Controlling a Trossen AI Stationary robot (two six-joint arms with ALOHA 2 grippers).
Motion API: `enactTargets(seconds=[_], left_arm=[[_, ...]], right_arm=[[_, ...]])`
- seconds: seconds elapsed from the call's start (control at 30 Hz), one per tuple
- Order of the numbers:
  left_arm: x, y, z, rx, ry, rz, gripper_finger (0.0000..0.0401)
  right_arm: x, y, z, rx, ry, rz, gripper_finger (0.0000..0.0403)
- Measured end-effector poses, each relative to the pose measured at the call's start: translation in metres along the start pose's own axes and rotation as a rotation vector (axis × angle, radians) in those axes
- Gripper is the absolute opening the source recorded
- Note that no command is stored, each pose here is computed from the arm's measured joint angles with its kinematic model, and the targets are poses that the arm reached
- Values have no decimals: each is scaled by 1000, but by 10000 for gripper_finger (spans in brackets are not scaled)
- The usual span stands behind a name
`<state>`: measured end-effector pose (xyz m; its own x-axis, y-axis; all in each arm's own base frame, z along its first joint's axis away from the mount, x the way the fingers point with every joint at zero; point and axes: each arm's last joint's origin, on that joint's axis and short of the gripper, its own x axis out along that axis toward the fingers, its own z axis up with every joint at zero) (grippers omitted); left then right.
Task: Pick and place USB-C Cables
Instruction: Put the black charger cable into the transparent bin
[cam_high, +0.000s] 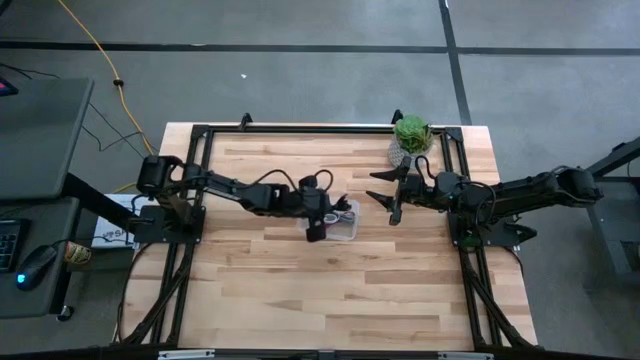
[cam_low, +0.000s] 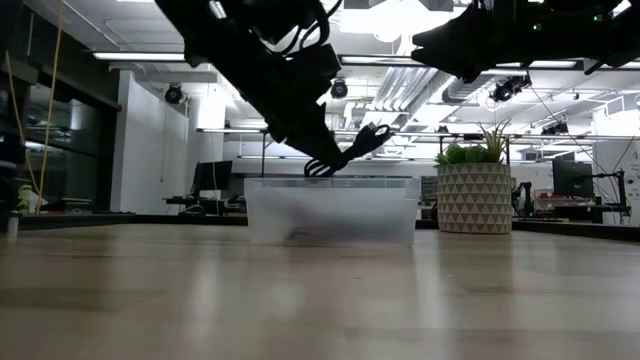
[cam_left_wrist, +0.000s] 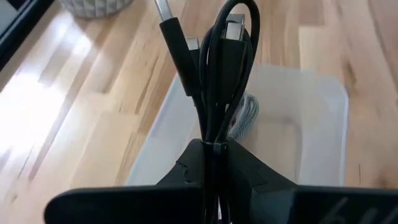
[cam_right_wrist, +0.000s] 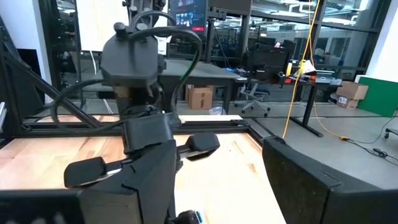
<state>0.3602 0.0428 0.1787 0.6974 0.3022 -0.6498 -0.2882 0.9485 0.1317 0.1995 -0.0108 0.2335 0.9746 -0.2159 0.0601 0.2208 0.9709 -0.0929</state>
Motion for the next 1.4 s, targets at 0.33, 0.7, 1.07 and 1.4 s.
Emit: enactTargets(seconds=[0.33,0.7,1.07,1.4], left_arm=[[2,-11,-2,128,44,27,7],[40,-23,4,217,203,16,7],[46,-24,-2,265,273,9,7],[46,-24,-6,275,310,12,7]], right_arm=[[0,0,0,-1,4,1,232],[0,0,-1,-1,10,1,232],[0,0,-4,-7,37,4,232],[0,0,-4,19,37,3,232]])
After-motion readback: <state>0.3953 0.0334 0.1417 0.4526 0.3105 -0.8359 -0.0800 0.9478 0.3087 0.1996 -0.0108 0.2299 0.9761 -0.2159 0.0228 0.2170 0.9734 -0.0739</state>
